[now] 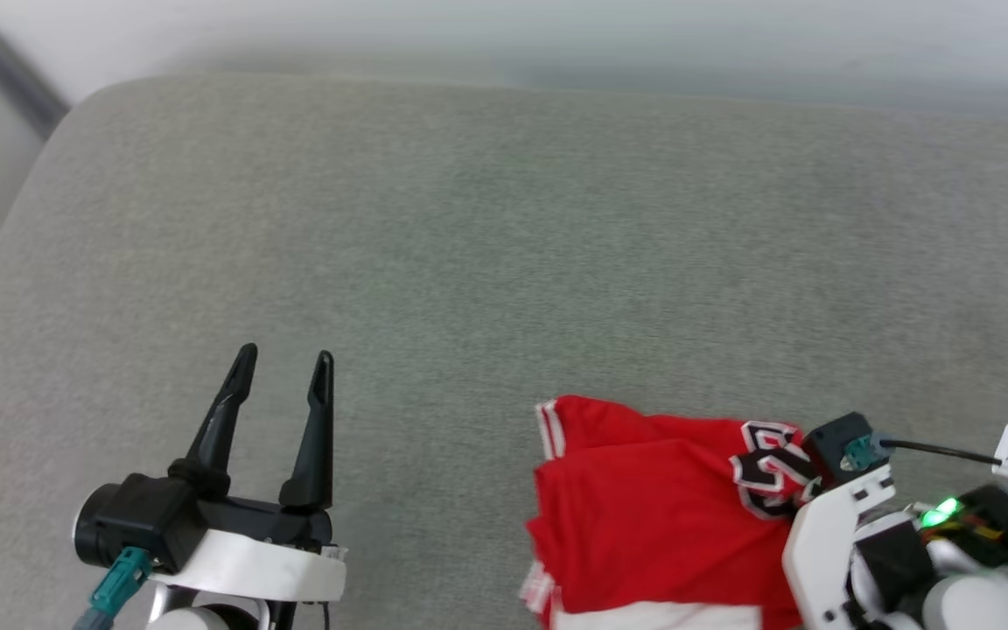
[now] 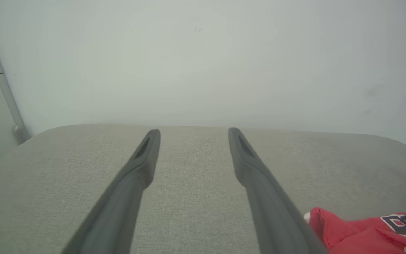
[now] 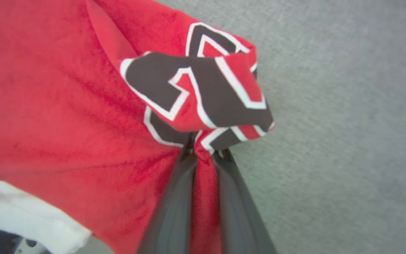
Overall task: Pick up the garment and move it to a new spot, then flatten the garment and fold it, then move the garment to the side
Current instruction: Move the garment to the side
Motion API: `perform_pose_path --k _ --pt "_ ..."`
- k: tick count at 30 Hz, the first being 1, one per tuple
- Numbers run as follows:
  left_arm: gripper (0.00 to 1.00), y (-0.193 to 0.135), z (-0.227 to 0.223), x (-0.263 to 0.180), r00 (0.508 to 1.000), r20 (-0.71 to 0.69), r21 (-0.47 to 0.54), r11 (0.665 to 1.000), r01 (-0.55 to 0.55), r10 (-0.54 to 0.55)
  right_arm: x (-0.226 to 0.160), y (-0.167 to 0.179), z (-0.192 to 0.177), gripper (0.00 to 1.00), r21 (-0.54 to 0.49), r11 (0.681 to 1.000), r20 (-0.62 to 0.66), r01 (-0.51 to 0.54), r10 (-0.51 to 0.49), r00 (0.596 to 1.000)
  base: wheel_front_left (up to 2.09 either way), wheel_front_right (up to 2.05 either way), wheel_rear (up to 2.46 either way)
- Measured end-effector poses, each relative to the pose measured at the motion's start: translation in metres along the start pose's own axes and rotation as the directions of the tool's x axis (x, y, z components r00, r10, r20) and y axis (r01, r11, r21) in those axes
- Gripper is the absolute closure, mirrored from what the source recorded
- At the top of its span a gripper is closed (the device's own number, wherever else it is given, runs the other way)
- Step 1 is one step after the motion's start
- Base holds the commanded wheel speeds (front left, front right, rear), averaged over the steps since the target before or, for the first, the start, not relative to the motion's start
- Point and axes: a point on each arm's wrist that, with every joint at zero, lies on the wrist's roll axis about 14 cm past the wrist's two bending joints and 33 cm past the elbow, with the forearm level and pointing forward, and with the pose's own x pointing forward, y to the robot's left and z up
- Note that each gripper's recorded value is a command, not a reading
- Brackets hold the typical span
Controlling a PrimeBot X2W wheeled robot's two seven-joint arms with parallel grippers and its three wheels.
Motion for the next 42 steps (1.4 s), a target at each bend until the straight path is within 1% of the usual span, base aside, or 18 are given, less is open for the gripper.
perform_pose_path --k 2,4,7,8,9,10,11,13,14,15,16,22,25,30,33,36,39,42 --pt "0.0 -0.01 -0.001 0.003 1.0 0.003 -0.018 1.0 0.025 -0.025 -0.009 -0.023 0.005 1.0 -0.097 0.992 0.015 0.077 -0.076 0.997 0.0 0.0 0.0" --pt "0.0 -0.021 -0.004 0.005 0.999 0.003 -0.056 0.998 0.044 -0.043 -0.019 -0.041 0.008 1.0 -0.165 0.978 0.027 0.13 -0.128 0.991 0.0 0.0 0.0" --pt "0.0 -0.045 -0.007 0.012 0.993 0.006 -0.086 0.99 0.114 -0.114 -0.038 -0.072 0.014 1.0 -0.279 0.934 0.048 0.224 -0.219 0.975 0.0 0.0 0.0" --pt "0.0 -0.045 -0.007 0.012 0.993 0.006 -0.086 0.99 0.114 -0.114 -0.038 -0.072 0.014 1.0 -0.279 0.934 0.048 0.224 -0.219 0.975 0.0 0.0 0.0" --pt "0.0 -0.063 -0.011 0.017 0.986 0.004 -0.114 0.98 0.163 -0.164 -0.052 -0.094 0.016 1.0 -0.338 0.899 0.055 0.279 -0.277 0.959 0.0 0.0 0.0" --pt "0.0 -0.073 -0.013 0.02 0.982 0.004 -0.13 0.974 0.187 -0.188 -0.058 -0.104 0.015 1.0 -0.361 0.883 0.055 0.301 -0.302 0.952 0.0 0.0 0.0" --pt "0.0 -0.073 -0.013 0.02 0.982 0.004 -0.13 0.974 0.187 -0.188 -0.058 -0.104 0.015 1.0 -0.361 0.883 0.055 0.301 -0.302 0.952 0.0 0.0 0.0" --pt "0.0 -0.091 -0.018 0.025 0.971 -0.001 -0.152 0.959 0.238 -0.241 -0.069 -0.12 0.012 1.0 -0.4 0.855 0.048 0.331 -0.341 0.939 0.0 0.0 0.0" --pt "0.0 -0.111 -0.022 0.032 0.953 0.002 -0.17 0.939 0.3 -0.304 -0.08 -0.138 0.01 1.0 -0.415 0.836 0.041 0.359 -0.377 0.925 0.0 0.0 0.0" --pt "0.0 -0.111 -0.022 0.032 0.953 0.002 -0.17 0.939 0.3 -0.304 -0.08 -0.138 0.01 1.0 -0.415 0.836 0.041 0.359 -0.377 0.925 0.0 0.0 0.0" --pt "0.0 -0.12 -0.025 0.036 0.942 0.002 -0.178 0.927 0.33 -0.335 -0.085 -0.148 0.01 1.0 -0.423 0.824 0.04 0.377 -0.399 0.916 0.0 0.0 0.0" --pt "0.0 -0.172 -0.048 0.053 0.865 -0.004 -0.219 0.845 0.488 -0.501 -0.103 -0.212 -0.003 1.0 -0.415 0.776 0.007 0.475 -0.519 0.855 0.0 0.0 0.0" --pt "0.0 -0.191 -0.061 0.06 0.826 -0.004 -0.24 0.802 0.546 -0.564 -0.105 -0.239 -0.019 1.0 -0.397 0.766 -0.026 0.507 -0.561 0.827 0.0 0.0 0.0" --pt "0.0 -0.211 -0.083 0.07 0.773 0.001 -0.269 0.744 0.612 -0.635 -0.113 -0.283 -0.051 1.0 -0.396 0.731 -0.099 0.556 -0.636 0.765 0.0 0.0 0.0" --pt "0.0 -0.217 -0.098 0.076 0.76 -0.002 -0.301 0.725 0.619 -0.65 -0.116 -0.303 -0.067 1.0 -0.41 0.71 -0.123 0.572 -0.665 0.737 0.0 0.0 0.0" --pt "0.0 -0.223 -0.111 0.079 0.749 -0.005 -0.332 0.707 0.624 -0.663 -0.124 -0.325 -0.085 1.0 -0.401 0.691 -0.164 0.601 -0.7 0.695 0.0 0.0 0.0" --pt "0.0 -0.228 -0.121 0.079 0.734 -0.007 -0.353 0.688 0.634 -0.679 -0.13 -0.343 -0.093 1.0 -0.393 0.668 -0.175 0.632 -0.729 0.662 0.0 0.0 0.0" --pt "0.0 -0.228 -0.129 0.08 0.727 -0.012 -0.36 0.681 0.637 -0.687 -0.131 -0.354 -0.105 1.0 -0.376 0.66 -0.201 0.65 -0.743 0.638 0.0 0.0 0.0"
